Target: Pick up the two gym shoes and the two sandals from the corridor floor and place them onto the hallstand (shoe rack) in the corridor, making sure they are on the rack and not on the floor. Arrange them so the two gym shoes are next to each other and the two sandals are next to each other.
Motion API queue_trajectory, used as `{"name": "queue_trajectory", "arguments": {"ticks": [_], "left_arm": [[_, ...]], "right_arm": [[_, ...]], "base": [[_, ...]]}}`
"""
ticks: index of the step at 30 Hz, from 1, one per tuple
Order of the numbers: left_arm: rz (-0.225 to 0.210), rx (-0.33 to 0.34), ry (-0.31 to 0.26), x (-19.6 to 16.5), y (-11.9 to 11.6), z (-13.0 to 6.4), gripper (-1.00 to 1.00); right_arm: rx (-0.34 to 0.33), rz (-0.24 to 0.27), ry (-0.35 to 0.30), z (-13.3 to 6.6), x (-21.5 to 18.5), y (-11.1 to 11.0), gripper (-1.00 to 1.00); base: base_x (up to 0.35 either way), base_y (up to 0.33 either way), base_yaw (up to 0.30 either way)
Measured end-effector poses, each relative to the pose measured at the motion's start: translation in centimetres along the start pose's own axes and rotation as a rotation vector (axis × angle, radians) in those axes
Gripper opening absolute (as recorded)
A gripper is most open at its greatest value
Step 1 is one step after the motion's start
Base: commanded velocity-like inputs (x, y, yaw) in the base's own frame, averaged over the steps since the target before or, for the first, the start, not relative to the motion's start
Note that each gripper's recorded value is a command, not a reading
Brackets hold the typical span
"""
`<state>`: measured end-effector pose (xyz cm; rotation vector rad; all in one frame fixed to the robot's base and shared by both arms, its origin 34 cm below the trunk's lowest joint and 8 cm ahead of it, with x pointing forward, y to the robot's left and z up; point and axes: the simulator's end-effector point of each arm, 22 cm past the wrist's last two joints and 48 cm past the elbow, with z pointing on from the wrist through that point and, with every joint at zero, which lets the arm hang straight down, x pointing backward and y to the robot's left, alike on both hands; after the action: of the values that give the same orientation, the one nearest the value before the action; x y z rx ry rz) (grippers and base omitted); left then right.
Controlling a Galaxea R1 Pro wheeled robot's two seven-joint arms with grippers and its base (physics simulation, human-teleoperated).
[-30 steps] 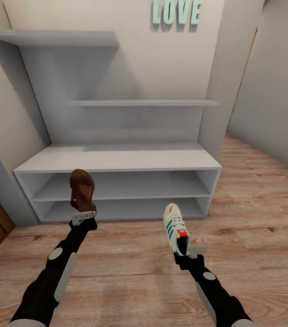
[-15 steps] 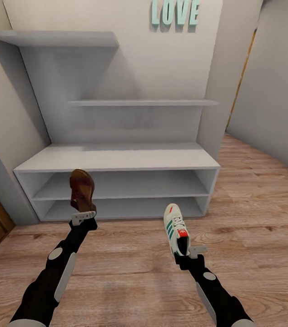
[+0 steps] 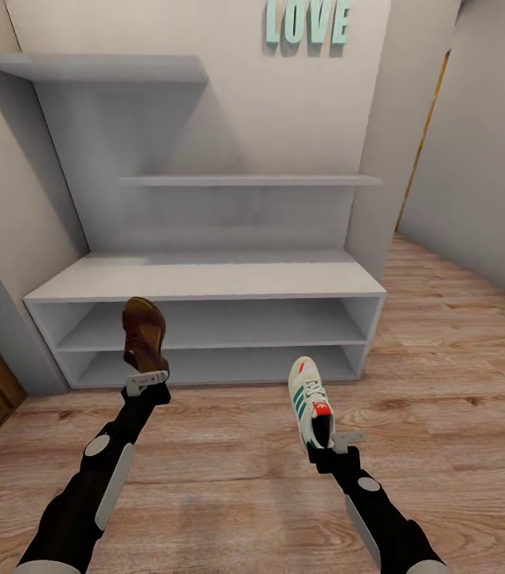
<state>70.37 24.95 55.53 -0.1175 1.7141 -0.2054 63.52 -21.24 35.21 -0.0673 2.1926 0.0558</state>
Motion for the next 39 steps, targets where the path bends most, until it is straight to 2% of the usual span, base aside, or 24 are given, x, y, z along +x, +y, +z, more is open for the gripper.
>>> {"name": "queue_trajectory", "arguments": {"ticks": [2,4,5,7,8,10,12,15,16,17,19,20,21,24,26,27,28,30,33,36,38,39], "left_arm": [[0.0,0.0,0.001,0.0,0.0,0.0,-1.0],[0.0,0.0,0.001,0.0,0.0,0.0,-1.0],[0.0,0.0,0.001,0.0,0.0,0.0,-1.0],[0.0,0.0,0.001,0.0,0.0,0.0,-1.0],[0.001,0.0,0.002,0.0,0.0,0.0,-1.0],[0.001,0.0,0.001,0.0,0.0,0.0,-1.0],[0.002,0.0,0.002,0.0,0.0,0.0,-1.0],[0.003,0.001,0.001,0.0,0.0,0.0,-1.0],[0.003,0.001,0.001,0.0,-0.1,0.0,-1.0],[0.003,0.001,0.002,0.1,-0.1,0.0,-1.0],[0.003,0.004,0.005,0.1,-0.2,0.0,-1.0],[0.002,0.008,0.019,0.4,-0.4,0.0,-1.0],[-0.002,0.012,0.034,0.8,-0.8,0.1,-1.0],[-0.019,0.023,0.084,2.1,-1.9,0.1,-1.0],[-0.028,0.027,0.138,3.3,-2.3,0.0,-1.0],[-0.041,0.03,0.24,5.5,-2.6,-0.4,-1.0],[-0.049,0.032,0.304,6.8,-2.7,-0.7,-1.0],[-0.064,0.034,0.436,9.4,-2.9,-1.7,-1.0],[-0.078,0.036,0.605,12.4,-3.2,-3.5,-1.0],[-0.072,0.037,0.665,13.3,-3.2,-4.2,-1.0],[-0.033,0.03,0.688,13.7,-3.0,-4.5,-1.0],[0.0,0.02,0.695,13.8,-2.5,-4.6,-1.0]], "right_arm": [[0.005,0.012,-0.001,0.0,0.0,-0.3,-1.0],[0.04,0.075,0.0,-0.1,0.1,-2.2,-1.0],[0.102,0.163,0.0,-0.4,0.6,-5.6,-1.0],[0.273,0.295,-0.02,-2.2,1.3,-15.9,-1.0],[0.367,0.357,-0.037,-3.8,1.6,-21.6,-1.0],[0.546,0.473,-0.084,-8.1,2.4,-31.8,-1.0],[0.693,0.569,-0.136,-12.9,3.1,-39.6,-1.0],[0.885,0.681,-0.192,-21.3,3.8,-50.1,-1.0],[0.908,0.702,-0.192,-22.8,3.9,-51.6,-1.0],[0.94,0.749,-0.174,-25.0,4.7,-53.6,-1.0],[1.035,0.814,-0.167,-33.2,3.4,-60.8,-1.0],[1.056,0.819,-0.175,-35.2,2.6,-62.3,-1.0],[1.061,0.823,-0.176,-35.8,2.4,-62.6,-1.0],[1.087,0.795,-0.166,-37.4,1.8,-63.8,-1.0],[1.12,0.732,-0.114,-38.4,1.9,-64.3,-1.0],[1.152,0.661,-0.054,-39.2,2.3,-64.6,-1.0],[1.16,0.641,-0.037,-39.4,2.4,-64.6,-1.0],[1.168,0.618,-0.016,-39.5,2.5,-64.6,-1.0],[1.17,0.606,-0.003,-39.4,2.6,-64.6,-1.0],[1.166,0.61,0.012,-39.4,2.9,-64.4,-1.0],[1.161,0.629,0.04,-39.7,2.9,-64.2,-1.0],[1.162,0.632,0.043,-39.8,2.8,-64.2,-1.0]], "base": [[0.0,0.0,0.0],[0.0,0.0,0.0],[0.0,0.0,0.0],[0.0,0.0,0.0],[0.0,0.0,0.0],[0.0,0.0,0.0],[0.0,0.0,0.0],[0.0,0.0,0.0],[0.0,0.0,0.0],[0.0,0.0,0.0],[0.0,0.0,0.0],[0.0,0.0,0.0],[0.0,0.0,0.0],[0.0,0.0,0.0],[0.0,0.0,0.0],[0.0,0.0,0.0],[0.0,0.0,0.0],[0.0,0.0,0.0],[0.0,0.0,0.0],[0.0,0.0,0.0],[0.0,0.0,0.0],[0.0,0.0,0.0]]}}
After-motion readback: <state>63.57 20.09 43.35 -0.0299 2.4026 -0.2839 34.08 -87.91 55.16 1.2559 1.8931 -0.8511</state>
